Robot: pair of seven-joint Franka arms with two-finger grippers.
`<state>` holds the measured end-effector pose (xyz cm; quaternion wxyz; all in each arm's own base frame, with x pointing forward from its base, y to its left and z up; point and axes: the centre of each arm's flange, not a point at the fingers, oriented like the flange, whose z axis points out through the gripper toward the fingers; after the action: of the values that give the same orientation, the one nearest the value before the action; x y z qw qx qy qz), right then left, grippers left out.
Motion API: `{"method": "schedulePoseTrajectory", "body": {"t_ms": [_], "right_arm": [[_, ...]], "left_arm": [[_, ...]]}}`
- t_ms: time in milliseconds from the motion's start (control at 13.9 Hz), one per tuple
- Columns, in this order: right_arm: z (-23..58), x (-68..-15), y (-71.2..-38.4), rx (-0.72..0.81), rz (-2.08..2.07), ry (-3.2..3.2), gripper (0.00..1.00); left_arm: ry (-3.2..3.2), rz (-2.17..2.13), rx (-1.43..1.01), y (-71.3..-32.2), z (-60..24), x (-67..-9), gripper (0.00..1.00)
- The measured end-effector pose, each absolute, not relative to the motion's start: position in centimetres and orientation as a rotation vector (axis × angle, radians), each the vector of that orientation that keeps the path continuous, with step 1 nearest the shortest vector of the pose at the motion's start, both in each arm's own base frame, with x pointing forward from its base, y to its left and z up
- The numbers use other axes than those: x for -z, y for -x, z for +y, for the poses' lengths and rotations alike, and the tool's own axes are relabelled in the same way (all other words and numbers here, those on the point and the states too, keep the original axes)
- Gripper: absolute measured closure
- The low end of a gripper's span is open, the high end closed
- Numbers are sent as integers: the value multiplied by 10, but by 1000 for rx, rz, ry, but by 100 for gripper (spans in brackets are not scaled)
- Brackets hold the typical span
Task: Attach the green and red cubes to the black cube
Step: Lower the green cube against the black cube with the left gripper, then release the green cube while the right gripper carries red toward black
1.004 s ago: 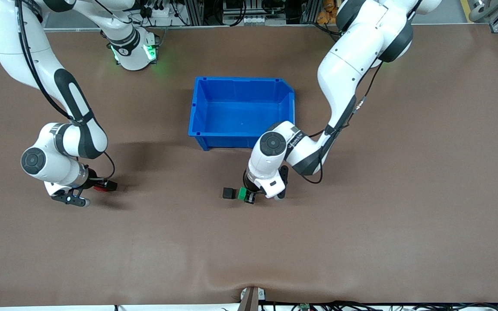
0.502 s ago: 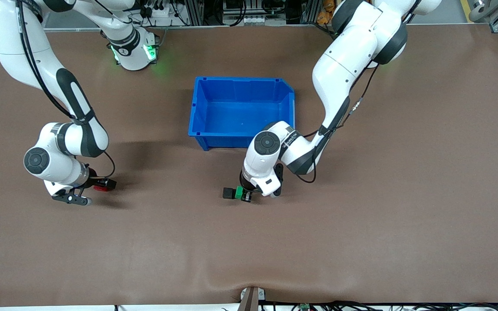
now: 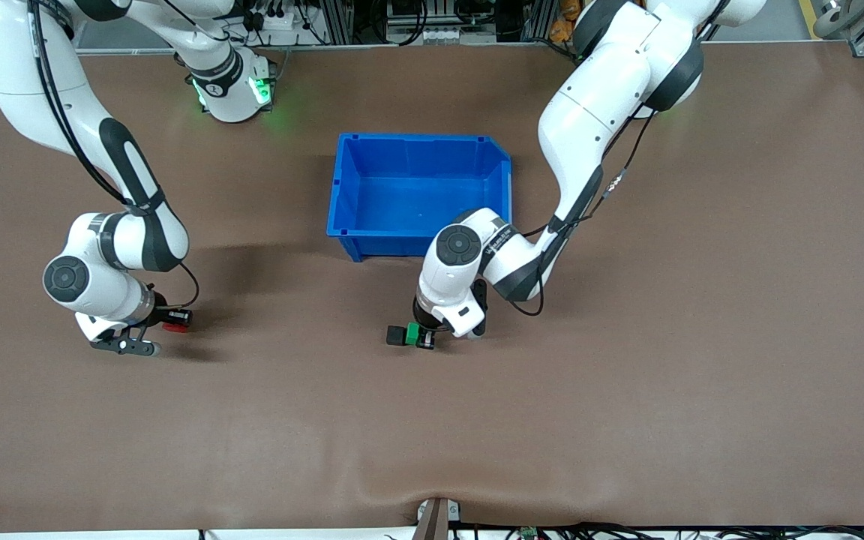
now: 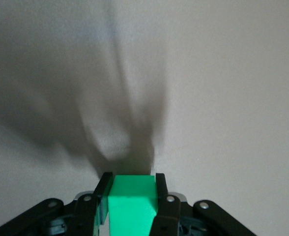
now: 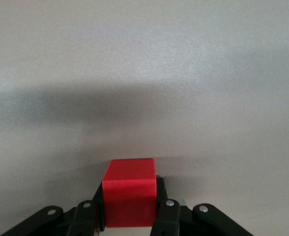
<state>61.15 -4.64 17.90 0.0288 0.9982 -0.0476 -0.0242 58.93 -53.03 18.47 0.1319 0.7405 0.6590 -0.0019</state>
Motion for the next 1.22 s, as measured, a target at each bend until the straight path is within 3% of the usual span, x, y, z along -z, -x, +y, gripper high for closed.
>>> {"method": "schedulePoseTrajectory", "body": {"t_ms": [860,1219], "right_arm": [[-76,-226,-643,-63,726,-2973,60],[-36,-246,-662,-138,1070,-2865,60]], "left_arm": [[-2099,2105,-87,-589,-529,-187,60],[-2132,2187,-49,-589,-522,-189,60]]}}
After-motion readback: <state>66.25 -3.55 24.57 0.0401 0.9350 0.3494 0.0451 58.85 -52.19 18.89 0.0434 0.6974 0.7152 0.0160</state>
